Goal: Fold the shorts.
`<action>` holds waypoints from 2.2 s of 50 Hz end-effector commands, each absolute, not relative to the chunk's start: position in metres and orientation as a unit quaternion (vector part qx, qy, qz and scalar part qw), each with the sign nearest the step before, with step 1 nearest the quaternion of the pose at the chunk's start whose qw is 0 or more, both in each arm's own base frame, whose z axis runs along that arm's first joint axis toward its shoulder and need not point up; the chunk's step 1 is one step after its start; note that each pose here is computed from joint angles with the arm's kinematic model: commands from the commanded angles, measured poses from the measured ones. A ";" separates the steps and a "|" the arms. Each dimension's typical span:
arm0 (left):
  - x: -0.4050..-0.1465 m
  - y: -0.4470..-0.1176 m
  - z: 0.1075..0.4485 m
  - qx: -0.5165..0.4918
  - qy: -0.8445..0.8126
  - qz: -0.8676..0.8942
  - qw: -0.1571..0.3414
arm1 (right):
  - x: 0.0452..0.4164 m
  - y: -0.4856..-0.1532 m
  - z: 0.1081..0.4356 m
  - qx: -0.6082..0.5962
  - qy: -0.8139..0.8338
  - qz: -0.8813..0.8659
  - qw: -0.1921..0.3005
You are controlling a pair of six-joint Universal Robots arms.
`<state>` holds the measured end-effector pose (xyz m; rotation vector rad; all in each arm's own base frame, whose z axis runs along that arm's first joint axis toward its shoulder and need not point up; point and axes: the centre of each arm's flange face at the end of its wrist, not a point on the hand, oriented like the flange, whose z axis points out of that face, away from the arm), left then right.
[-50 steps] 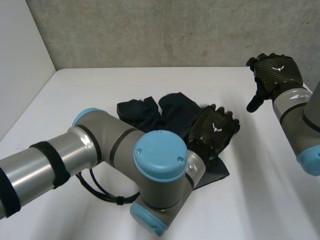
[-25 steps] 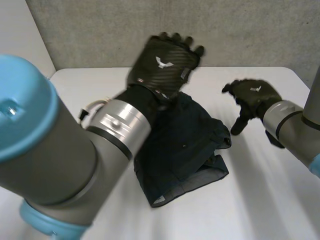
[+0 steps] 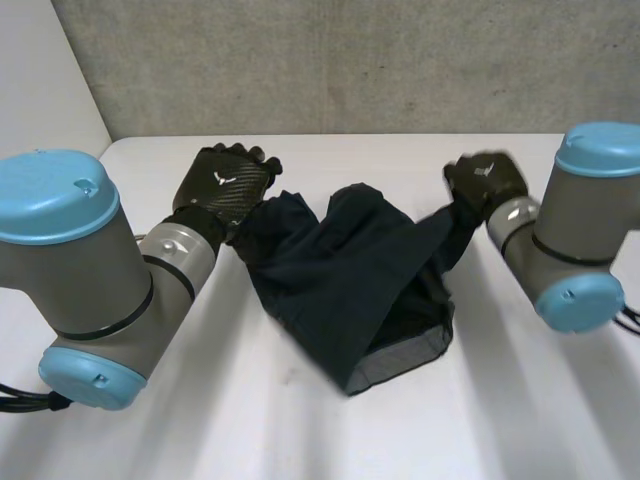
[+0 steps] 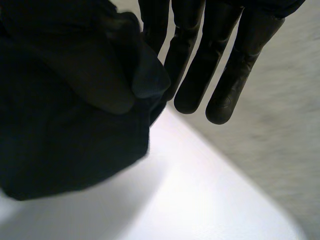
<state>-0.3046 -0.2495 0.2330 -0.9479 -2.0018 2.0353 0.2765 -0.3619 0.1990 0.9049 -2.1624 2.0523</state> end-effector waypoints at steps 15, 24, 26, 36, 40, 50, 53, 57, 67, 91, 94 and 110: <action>-0.310 -0.268 0.205 -0.319 -0.677 0.661 0.057 | 0.233 -0.404 0.218 0.238 -0.654 0.709 0.115; -0.308 -0.298 0.181 -0.311 -0.689 0.653 0.041 | 0.225 -0.329 0.230 0.256 -0.739 0.623 0.019; -0.312 -0.306 0.176 -0.313 -0.688 0.653 0.042 | 0.229 -0.307 0.219 0.256 -0.772 0.582 -0.022; -0.316 -0.342 0.150 -0.323 -0.692 0.644 0.042 | 0.255 -0.239 0.179 0.244 -0.828 0.484 -0.144; -0.314 -0.360 0.146 -0.327 -0.684 0.650 0.050 | 0.270 -0.225 0.171 0.253 -0.816 0.493 -0.167; -0.317 -0.388 0.135 -0.329 -0.681 0.651 0.056 | 0.287 -0.226 0.133 0.250 -0.817 0.504 -0.125; -0.318 -0.390 0.129 -0.333 -0.690 0.640 0.057 | 0.289 -0.228 0.124 0.242 -0.819 0.512 -0.094; -0.320 -0.391 0.122 -0.341 -0.696 0.629 0.062 | 0.293 -0.230 0.117 0.233 -0.816 0.524 -0.068; -0.325 -0.392 0.114 -0.353 -0.691 0.626 0.076 | 0.295 -0.239 0.124 0.218 -0.794 0.564 -0.066; -0.334 -0.390 0.147 -0.353 -0.671 0.648 0.066 | 0.273 -0.255 0.208 0.239 -0.722 0.649 -0.029; -0.321 -0.373 0.195 -0.353 -0.671 0.650 0.048 | 0.270 -0.263 0.232 0.269 -0.688 0.674 0.012; -0.258 -0.225 0.303 -0.349 -0.705 0.617 0.020 | 0.270 -0.254 0.313 0.393 -0.659 0.637 0.070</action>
